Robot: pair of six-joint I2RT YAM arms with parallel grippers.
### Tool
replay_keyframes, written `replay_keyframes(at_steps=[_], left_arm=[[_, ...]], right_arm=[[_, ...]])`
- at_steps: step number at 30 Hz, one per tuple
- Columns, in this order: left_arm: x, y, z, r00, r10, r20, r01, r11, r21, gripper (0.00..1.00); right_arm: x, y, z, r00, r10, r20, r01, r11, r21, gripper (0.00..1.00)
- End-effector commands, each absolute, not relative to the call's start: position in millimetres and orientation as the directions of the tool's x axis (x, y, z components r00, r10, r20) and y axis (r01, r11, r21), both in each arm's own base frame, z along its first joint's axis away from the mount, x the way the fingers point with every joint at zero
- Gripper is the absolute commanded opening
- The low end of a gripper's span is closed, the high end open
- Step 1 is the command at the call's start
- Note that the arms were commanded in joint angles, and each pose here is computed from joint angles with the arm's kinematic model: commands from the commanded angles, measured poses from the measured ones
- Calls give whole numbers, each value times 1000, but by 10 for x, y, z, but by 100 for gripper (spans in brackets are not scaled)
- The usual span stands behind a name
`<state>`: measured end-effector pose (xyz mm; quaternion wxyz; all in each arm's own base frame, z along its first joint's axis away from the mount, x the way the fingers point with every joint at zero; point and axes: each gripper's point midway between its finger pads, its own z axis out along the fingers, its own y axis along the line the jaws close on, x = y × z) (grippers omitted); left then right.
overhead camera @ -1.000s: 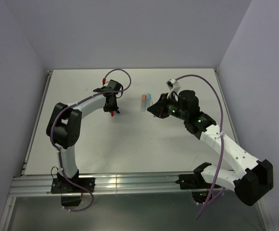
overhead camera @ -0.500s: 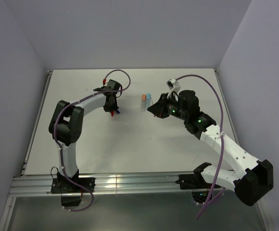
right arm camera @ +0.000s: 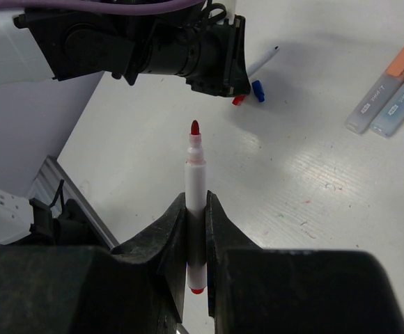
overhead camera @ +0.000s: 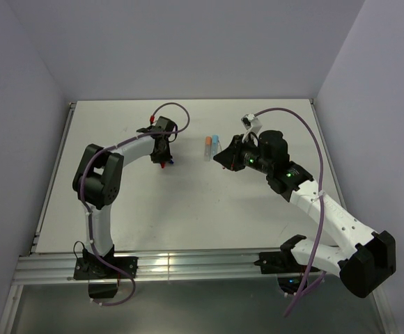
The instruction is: Insert the pens into the pen caps
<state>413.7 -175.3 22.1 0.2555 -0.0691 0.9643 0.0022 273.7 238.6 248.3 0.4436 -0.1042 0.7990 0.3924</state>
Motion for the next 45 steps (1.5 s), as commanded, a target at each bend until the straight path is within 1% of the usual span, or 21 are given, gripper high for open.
replay_keyframes(at_steps=[1, 6, 9, 10, 13, 15, 18, 21, 24, 27, 28, 30, 31, 33, 34, 36, 37, 38, 40, 42, 45], left_arm=[[4265, -1824, 312, -842, -136, -522, -122, 991, -61, 27], [4260, -1824, 273, -849, -131, -512, -121, 991, -54, 25], [4245, -1827, 239, -854, -134, -503, -123, 991, -55, 18], [4244, -1825, 231, -855, -135, -501, -123, 991, -56, 11], [4219, -1828, 245, -857, -136, -497, -123, 991, -59, 0], [4211, -1831, 301, -853, -143, -502, -125, 990, -68, 0], [4195, -1840, 518, -837, -161, -523, -129, 987, -97, 0], [4182, -1822, 959, -798, -187, -573, -133, 982, -136, 0], [4151, -1820, 1598, -731, -224, -645, -112, 971, -210, 0], [4142, -1936, 2416, -619, -292, -729, -25, 935, -353, 0], [4085, -1970, 2785, -564, -323, -760, 32, 911, -412, 0], [4057, -2136, 3276, -477, -369, -798, 170, 851, -496, 0], [3964, -2139, 3576, -423, -398, -814, 231, 822, -521, 0], [3892, -2195, 3797, -374, -432, -821, 307, 777, -549, 0], [3797, -2255, 4138, -308, -474, -825, 409, 718, -564, 0], [3681, -2352, 4133, -321, -495, -808, 481, 649, -589, 0], [3552, -2422, 4380, -285, -521, -804, 579, 575, -578, 0], [3534, -2430, 4304, -310, -536, -786, 584, 545, -602, 0], [3500, -2447, 4353, -301, -548, -780, 614, 514, -598, 0], [3438, -2544, 4376, -333, -537, -775, 654, 460, -600, 0], [3332, -2642, 4336, -362, -544, -757, 707, 370, -603, 0]], right_arm=[[2747, 2381, 2565, -553, 187, -812, -533, 670, 517, 0], [2749, 2385, 2547, -558, 184, -809, -531, 670, 518, 0], [2739, 2385, 2558, -558, 184, -810, -533, 668, 519, 0], [2741, 2386, 2565, -556, 183, -811, -535, 668, 518, 0], [2736, 2391, 2569, -556, 183, -811, -538, 665, 518, 0], [2733, 2399, 2572, -557, 183, -810, -541, 661, 521, 0], [2725, 2422, 2567, -564, 176, -807, -548, 652, 525, 0], [2715, 2443, 2567, -565, 170, -807, -558, 642, 526, 0], [2696, 2489, 2599, -564, 167, -808, -580, 617, 532, 0], [2679, 2583, 2686, -563, 168, -809, -614, 570, 546, 0], [2672, 2614, 2712, -566, 168, -807, -622, 555, 552, 0], [2662, 2687, 2805, -571, 166, -804, -641, 522, 563, 0], [2664, 2725, 2893, -552, 179, -814, -659, 505, 557, 0], [2671, 2771, 3037, -536, 202, -820, -678, 476, 560, 0], [2660, 2796, 3091, -532, 210, -820, -688, 458, 563, 0], [2662, 2858, 3250, -519, 228, -824, -712, 418, 565, 0], [2662, 2892, 3296, -516, 230, -825, -721, 404, 563, 0], [2642, 2949, 3330, -516, 224, -827, -731, 387, 561, 0], [2641, 3057, 3415, -516, 216, -829, -751, 352, 559, 0], [2653, 3168, 3460, -524, 217, -823, -756, 327, 568, 0], [2655, 3305, 3463, -526, 199, -827, -765, 315, 562, 0]])
